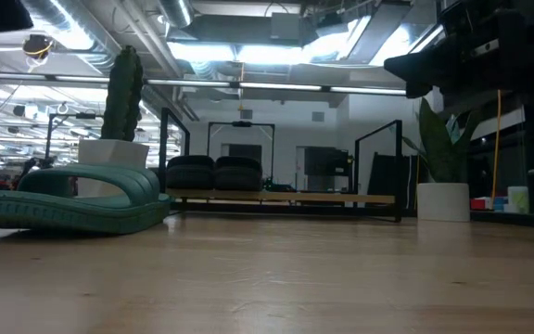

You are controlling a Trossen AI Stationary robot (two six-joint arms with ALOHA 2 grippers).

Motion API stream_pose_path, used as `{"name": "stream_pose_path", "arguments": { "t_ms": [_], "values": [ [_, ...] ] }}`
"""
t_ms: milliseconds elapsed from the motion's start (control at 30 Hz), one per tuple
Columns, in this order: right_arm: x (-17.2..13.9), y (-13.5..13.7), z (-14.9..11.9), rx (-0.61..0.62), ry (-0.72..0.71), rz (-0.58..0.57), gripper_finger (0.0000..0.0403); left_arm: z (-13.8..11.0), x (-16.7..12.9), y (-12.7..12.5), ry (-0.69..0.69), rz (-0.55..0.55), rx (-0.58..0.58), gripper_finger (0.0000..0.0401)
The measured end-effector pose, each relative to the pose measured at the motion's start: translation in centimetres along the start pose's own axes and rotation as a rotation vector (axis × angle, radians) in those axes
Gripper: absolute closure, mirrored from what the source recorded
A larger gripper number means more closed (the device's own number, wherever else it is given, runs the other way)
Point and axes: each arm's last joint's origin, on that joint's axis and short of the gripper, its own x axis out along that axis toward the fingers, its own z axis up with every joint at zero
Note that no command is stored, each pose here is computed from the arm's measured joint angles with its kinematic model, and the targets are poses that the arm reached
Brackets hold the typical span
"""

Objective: Pick and place slides into the shelf
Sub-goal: Put the left green slide on the shelf

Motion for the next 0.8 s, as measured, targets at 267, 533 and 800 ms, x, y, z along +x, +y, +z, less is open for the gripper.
{"name": "stream_pose_path", "arguments": {
  "t_ms": [267,533,800],
  "values": [
    [0.0,0.0,-0.2,0.007,0.019,0.003,0.0391,0.5,-4.3,1.9,0.026,-0.173,-0.044,0.0305],
    [0.0,0.1,-0.6,0.040,0.060,0.009,0.0391,-0.2,-5.7,2.7,0.067,-0.198,-0.153,0.0330],
    [0.0,0.1,-0.6,0.037,0.062,0.008,0.0391,-2.9,-3.6,3.1,0.173,-0.158,-0.133,0.0379]
  ]
}}
